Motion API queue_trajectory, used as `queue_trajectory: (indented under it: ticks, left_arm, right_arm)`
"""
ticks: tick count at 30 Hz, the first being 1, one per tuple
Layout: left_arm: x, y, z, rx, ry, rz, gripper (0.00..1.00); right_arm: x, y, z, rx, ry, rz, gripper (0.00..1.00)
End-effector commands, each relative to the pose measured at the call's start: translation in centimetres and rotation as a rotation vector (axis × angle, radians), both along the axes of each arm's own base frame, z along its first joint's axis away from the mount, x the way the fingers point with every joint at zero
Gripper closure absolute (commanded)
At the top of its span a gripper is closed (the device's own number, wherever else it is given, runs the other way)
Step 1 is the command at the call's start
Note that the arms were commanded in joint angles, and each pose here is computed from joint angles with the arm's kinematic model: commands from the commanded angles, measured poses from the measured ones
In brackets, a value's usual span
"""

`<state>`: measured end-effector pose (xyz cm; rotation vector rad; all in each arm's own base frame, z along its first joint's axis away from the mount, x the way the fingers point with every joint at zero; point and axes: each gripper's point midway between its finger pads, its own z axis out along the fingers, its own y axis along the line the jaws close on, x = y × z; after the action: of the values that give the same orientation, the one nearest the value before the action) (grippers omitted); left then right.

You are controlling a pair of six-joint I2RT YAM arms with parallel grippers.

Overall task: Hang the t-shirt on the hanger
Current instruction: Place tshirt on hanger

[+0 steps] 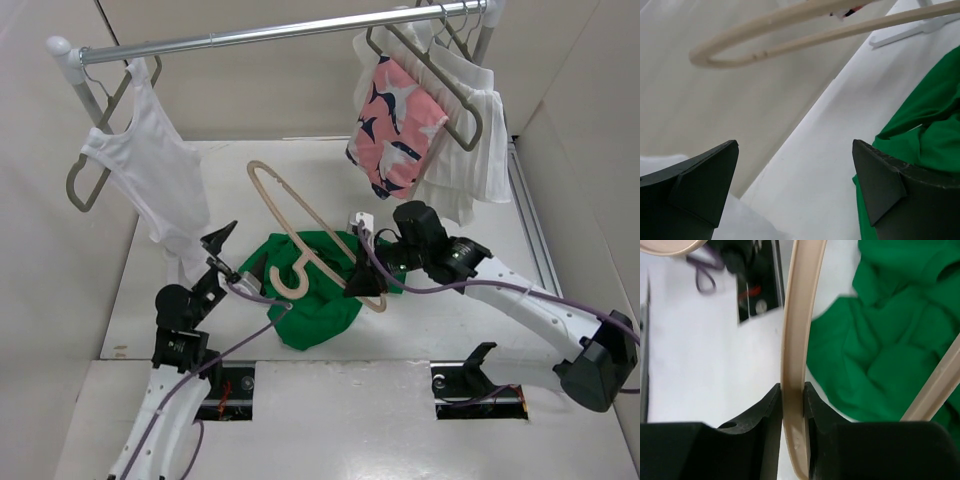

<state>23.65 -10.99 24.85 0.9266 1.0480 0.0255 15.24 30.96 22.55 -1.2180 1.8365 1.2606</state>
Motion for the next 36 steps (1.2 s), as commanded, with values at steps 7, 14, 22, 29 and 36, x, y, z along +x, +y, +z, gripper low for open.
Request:
queue_trajectory:
  ticks: [7,14,22,29,36]
  left_arm:
    - [-2.0,-6.3,6.2,0.434,-0.428,-0.421,0.05]
    - [-1.3,-7.7,2.0,0.646,-0.369,-0.630,0.06]
    - [0.6,-5.9,-4.3,0.874,-0.039,-0.765,0.28]
    - [2.1,-6.1,-4.7,0.881,-0.067,-0.736,0.78]
    - [1.8,-6.3,-4.2,0.759,0.031,-0.686,1.00]
  right_arm:
    - [-1.1,-3.1,-2.9,-0.162,-0.116,0.169,1.00]
    - [1.0,-3.0,-3.4,-0.248,-0.146,0.204,1.00]
    - [2.6,-2.8,-2.6,-0.243,-0.169,0.215,1.00]
    - [2.8,-2.3,-2.5,-0.233,-0.168,0.252,1.00]
    - [4.9,-2.6,-1.9,-0.277,-0.236,0.180,0.92]
